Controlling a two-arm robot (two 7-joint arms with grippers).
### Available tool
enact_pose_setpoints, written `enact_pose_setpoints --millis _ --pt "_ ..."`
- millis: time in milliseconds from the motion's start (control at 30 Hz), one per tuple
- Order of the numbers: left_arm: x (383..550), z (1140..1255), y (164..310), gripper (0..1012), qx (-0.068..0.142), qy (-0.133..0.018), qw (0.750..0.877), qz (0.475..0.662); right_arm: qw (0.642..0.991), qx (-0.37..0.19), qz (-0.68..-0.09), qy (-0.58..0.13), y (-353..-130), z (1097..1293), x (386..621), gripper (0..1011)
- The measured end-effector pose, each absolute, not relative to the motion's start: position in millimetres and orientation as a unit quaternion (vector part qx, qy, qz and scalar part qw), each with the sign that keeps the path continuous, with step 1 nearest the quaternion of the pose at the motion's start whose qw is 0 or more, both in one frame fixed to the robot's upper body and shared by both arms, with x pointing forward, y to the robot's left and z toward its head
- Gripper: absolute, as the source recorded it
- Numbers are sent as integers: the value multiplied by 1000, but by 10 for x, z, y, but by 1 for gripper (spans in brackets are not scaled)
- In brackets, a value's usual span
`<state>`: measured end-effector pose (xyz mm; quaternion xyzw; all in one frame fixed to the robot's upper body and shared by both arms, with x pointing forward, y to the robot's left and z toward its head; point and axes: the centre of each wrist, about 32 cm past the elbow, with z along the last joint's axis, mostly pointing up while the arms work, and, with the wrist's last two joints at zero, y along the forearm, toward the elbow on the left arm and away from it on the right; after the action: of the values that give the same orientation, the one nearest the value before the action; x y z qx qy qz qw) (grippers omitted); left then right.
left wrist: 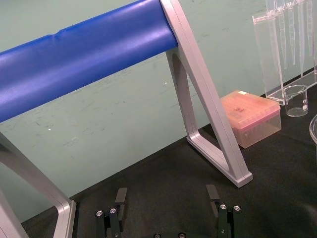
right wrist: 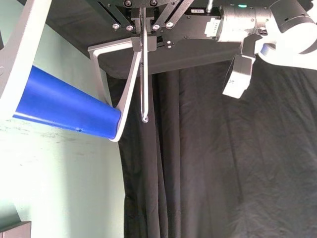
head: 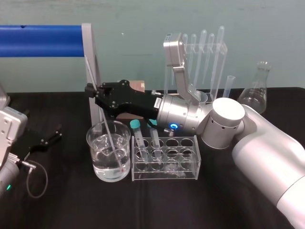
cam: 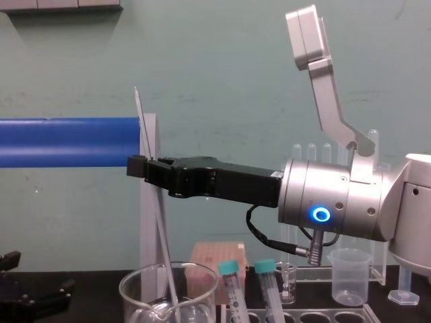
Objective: Hold the thermometer with one hand and immerse one end into the beaker, then reinsert it into the test tube rack.
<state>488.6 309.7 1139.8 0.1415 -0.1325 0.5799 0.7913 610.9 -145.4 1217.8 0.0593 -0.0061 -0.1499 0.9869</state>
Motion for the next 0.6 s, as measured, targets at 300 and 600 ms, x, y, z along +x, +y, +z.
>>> enact_pose_setpoints --millis 300,600 --pt "4886 11398 3096 1008 141 -132 791 580 987 56 -149 -6 -1451 12174 6098 52" --pt "4886 11398 3097 1008 142 -132 791 580 987 55 -149 -6 -1451 12168 6085 52"
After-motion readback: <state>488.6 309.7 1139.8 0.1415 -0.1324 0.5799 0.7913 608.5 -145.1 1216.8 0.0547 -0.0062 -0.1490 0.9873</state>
